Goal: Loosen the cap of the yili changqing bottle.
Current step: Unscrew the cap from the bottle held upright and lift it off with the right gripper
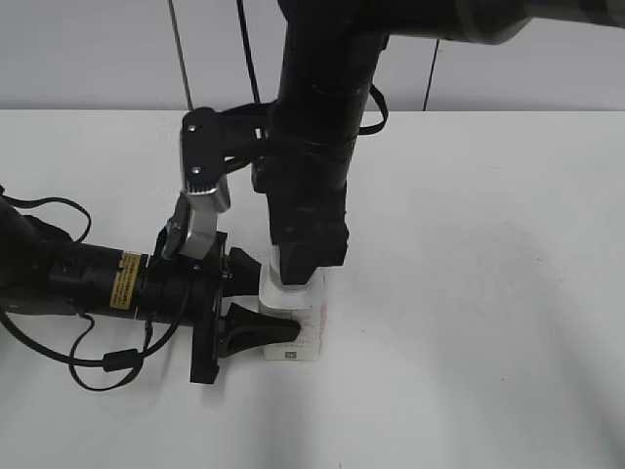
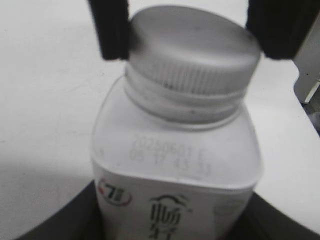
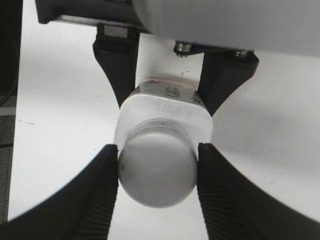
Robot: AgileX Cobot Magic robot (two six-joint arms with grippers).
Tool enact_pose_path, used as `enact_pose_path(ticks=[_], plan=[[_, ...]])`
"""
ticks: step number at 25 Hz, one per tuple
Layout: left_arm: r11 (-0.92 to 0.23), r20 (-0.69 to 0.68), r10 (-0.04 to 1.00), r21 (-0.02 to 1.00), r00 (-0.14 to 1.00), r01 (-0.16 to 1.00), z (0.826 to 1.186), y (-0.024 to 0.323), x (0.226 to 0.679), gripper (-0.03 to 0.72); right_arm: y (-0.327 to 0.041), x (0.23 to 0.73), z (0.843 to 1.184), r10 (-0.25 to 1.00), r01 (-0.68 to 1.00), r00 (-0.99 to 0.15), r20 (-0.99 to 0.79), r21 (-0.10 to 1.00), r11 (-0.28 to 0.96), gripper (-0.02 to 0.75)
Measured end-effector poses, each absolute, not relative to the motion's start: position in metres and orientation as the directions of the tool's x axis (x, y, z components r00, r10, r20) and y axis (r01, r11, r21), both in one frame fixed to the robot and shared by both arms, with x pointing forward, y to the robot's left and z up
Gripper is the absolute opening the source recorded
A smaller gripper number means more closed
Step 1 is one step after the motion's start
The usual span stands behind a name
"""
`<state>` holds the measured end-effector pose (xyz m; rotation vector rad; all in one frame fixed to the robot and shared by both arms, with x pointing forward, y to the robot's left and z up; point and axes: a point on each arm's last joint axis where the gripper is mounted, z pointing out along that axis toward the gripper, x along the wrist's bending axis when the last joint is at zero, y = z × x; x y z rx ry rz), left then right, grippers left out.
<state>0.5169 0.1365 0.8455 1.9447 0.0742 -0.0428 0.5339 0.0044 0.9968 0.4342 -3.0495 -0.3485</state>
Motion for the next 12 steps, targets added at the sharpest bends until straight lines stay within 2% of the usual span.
enact_pose_path(ticks=[6,12], plan=[[-0.372,-0.064,0.031,0.925,0.997,0.071,0.845,0.137,0.517,0.371,0.006,0.536,1.003,-0.322,-0.316,-0.947,-0.014,0.231,0.920,0.385],[-0.376,-0.063,0.027,0.924,0.998,0.069,0.845,0.137,0.516,0.370,0.004,0.534,1.029,-0.301,-0.310,-0.951,-0.075,0.262,0.914,0.385]])
